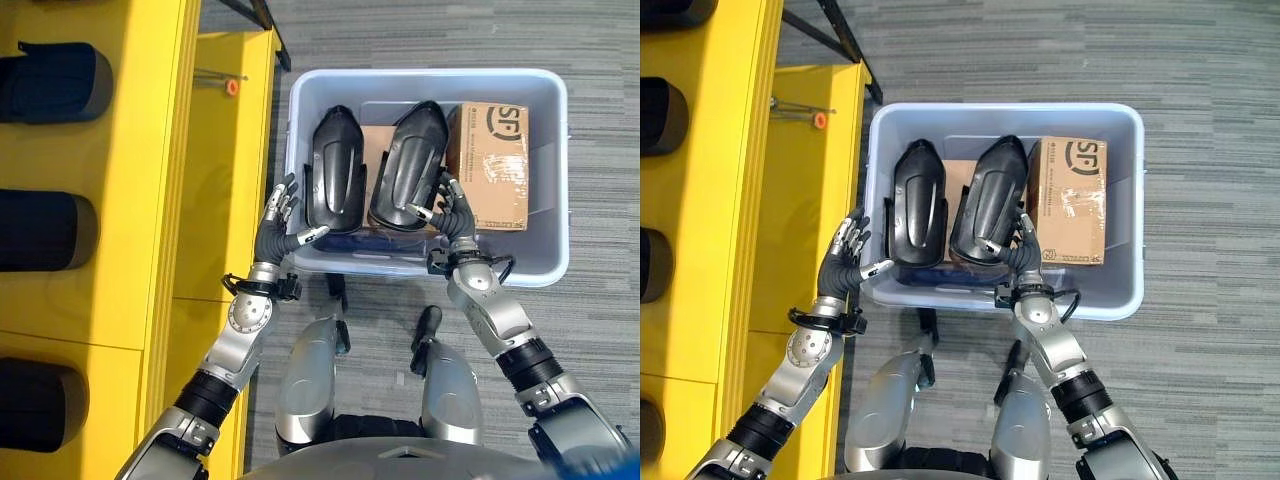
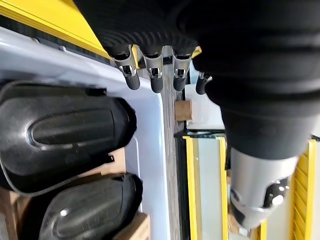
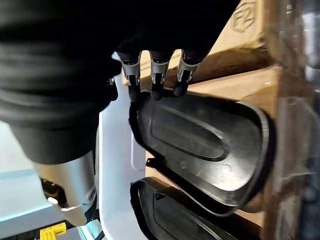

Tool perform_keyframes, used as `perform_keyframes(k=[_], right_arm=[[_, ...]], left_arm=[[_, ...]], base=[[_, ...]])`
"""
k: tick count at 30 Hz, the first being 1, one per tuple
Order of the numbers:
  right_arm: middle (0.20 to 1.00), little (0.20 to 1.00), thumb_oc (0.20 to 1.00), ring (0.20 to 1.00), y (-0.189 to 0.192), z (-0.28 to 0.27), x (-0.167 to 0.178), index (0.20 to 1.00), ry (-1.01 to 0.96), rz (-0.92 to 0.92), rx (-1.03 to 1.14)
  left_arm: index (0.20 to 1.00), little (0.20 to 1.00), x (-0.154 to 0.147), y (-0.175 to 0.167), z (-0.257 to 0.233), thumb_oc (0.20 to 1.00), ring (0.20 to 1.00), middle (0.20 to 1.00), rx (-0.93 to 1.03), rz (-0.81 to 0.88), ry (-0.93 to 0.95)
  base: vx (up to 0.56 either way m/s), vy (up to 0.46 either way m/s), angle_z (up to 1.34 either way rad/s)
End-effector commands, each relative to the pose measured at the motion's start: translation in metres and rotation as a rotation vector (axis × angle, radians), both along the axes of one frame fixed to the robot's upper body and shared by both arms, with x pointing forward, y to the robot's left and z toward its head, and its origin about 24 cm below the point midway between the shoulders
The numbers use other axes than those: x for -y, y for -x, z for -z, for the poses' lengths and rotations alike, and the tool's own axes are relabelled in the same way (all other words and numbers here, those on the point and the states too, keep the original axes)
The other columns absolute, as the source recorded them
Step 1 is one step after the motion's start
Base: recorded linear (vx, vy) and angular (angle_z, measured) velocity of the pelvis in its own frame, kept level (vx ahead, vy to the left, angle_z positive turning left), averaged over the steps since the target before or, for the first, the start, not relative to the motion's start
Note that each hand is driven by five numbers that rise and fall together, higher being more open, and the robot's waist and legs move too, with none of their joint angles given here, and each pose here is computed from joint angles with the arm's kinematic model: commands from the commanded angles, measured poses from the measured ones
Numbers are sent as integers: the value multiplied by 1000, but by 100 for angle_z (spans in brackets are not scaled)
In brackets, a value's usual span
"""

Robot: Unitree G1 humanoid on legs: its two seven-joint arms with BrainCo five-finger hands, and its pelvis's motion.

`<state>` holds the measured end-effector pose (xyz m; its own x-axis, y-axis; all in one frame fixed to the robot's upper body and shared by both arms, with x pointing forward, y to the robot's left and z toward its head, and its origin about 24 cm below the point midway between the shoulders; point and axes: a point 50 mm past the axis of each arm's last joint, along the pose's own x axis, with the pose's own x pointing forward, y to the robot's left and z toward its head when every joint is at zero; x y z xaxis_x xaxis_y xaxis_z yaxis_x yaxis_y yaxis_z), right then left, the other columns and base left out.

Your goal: Move parts from the plastic box to the shelf.

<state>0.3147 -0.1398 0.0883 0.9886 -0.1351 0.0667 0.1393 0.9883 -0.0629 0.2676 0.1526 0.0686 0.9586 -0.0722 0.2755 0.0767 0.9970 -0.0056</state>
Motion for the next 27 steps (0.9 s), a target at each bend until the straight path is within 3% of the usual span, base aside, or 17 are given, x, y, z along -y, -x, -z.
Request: perform_keyframes(k=[1, 9, 15, 19, 27], right_arm=[[1000, 1000, 1000, 1000, -5, -19, -7, 1000, -47, 20, 96], [1000, 1000, 1000, 1000, -11, -27, -6, 1000, -95, 138, 137], [1000, 1000, 1000, 1000, -7, -42, -2, 1000, -127, 221, 264], [1000, 1000, 1000, 1000, -6, -41, -5, 1000, -89, 191, 269], [1000, 1000, 1000, 1000, 10, -64, -25, 1000, 67, 123, 511]], left_arm=[[1000, 1000, 2, 7, -15, 1000, 1000, 1000, 66, 4, 24], [1000, 1000, 6, 6, -18, 1000, 1000, 1000, 80, 6, 16], [1000, 1000, 18, 12, -20, 1000, 1000, 1000, 78, 18, 125], [1000, 1000, 19, 13, -19, 1000, 1000, 1000, 73, 19, 126], [1000, 1000, 26, 18, -15, 1000, 1000, 1000, 69, 36, 130]], base=[[6, 63, 5], [0, 48, 4], [33, 87, -2], [29, 45, -11], [14, 26, -4]])
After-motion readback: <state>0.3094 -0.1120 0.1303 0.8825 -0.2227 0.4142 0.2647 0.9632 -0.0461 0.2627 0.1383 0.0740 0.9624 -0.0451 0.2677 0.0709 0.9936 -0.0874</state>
